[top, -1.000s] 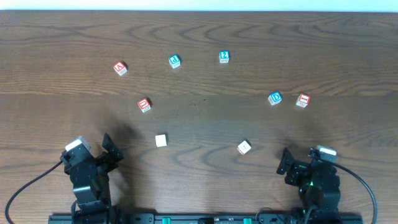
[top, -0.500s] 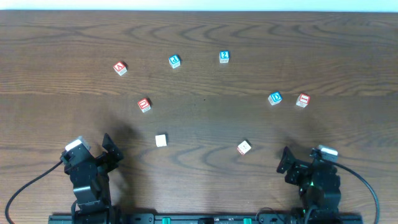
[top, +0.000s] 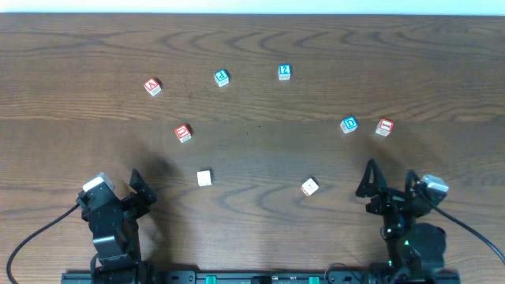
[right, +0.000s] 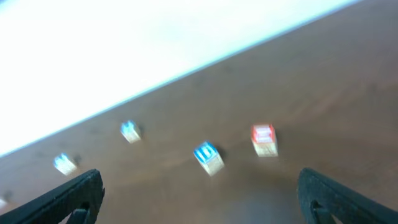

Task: Spell out Ai2
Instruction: 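Open the right gripper and reach toward the red 'I' block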

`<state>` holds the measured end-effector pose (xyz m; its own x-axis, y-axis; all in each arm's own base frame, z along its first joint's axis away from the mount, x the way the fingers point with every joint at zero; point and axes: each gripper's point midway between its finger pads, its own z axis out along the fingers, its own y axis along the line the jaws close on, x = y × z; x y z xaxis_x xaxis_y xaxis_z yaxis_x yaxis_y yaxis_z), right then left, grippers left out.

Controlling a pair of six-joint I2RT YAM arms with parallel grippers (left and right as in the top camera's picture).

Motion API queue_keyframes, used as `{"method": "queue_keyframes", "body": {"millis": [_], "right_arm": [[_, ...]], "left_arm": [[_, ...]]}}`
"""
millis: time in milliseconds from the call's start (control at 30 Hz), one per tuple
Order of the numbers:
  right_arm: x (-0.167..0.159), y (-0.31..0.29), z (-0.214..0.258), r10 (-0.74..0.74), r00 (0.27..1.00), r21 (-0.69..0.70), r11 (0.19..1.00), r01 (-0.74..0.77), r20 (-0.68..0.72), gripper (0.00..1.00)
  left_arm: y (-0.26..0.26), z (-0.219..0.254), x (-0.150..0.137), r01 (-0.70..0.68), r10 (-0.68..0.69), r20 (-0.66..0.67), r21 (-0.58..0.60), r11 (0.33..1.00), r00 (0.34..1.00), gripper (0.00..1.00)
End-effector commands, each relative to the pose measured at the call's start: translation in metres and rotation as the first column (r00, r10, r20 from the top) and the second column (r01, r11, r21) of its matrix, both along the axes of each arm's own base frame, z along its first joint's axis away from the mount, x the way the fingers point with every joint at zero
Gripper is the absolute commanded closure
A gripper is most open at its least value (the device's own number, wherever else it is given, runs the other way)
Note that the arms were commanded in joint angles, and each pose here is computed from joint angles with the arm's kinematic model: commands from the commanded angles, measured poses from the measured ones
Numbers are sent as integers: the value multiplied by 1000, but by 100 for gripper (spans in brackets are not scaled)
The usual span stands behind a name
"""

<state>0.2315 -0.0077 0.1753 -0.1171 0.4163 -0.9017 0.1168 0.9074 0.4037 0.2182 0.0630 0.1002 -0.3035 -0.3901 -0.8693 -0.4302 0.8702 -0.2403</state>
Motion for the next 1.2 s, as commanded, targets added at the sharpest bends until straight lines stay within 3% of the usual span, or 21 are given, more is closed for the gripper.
{"method": "queue_keyframes", "body": {"millis": [0,233,533,767,967,1167], "right_arm": [[1,1,9,7,999,-7,1000,-7,38,1],[1,12,7,70,997,24,997,-71,32,1],[3,6,29,32,992,18,999,-35,121,1],[14,-4,34,-21,995,-1,1000,22,98,1],[51,-3,59,0,999,-149,989,-8,-54,1],[104,-4,72,-10,970,-174,984,-33,-241,1]], "left_arm": [[0,-10,-2,5,-5,-25,12,1000,1000,5],[0,-10,-2,5,-5,-25,12,1000,1000,5],[0,-10,-2,5,-5,-25,12,1000,1000,5],[0,-10,-2,5,-5,-25,12,1000,1000,5],[0,-10,-2,5,-5,-25,12,1000,1000,5],[0,-10,-2,5,-5,-25,12,1000,1000,5]]}}
